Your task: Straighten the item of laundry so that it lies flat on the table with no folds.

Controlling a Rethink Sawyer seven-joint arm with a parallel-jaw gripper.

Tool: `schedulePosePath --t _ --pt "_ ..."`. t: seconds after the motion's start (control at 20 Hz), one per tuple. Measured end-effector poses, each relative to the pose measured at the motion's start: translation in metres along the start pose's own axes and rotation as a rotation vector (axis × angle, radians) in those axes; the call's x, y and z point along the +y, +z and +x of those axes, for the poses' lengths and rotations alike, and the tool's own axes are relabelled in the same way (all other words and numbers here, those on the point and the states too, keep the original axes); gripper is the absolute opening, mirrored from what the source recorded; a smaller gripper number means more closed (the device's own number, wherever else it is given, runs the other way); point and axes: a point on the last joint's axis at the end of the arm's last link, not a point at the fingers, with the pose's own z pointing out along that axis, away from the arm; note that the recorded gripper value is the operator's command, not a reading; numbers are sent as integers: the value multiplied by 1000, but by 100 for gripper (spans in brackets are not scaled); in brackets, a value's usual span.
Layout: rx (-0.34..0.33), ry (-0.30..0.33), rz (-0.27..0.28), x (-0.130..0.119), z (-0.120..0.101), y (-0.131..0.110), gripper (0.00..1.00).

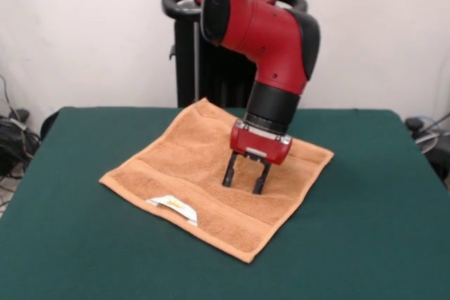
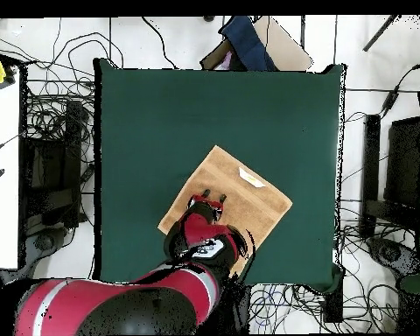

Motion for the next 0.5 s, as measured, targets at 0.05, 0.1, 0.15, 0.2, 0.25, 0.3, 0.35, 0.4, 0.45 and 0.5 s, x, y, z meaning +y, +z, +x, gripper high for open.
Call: schedulePosePath --t 0.05,0.1,0.15,0.2,0.25,0.3,0.35,0.4,0.45,0.5 --pt "-11 -7 0 0 1 0 100" --pt "-22 -15 -1 0 2 0 100" --pt "-27 -18 -2 0 2 1 100" --pt "-32 -21 -2 -1 3 1 100" --pt "-44 -28 -5 -1 3 1 100" --pt "-48 -29 -7 -1 3 1 100" --pt "-53 -31 -9 -2 4 2 100" --pt "-57 -33 -11 -2 4 2 100" --pt "-61 -35 -12 -2 4 2 100" --pt "-64 -38 -14 -3 4 2 100"
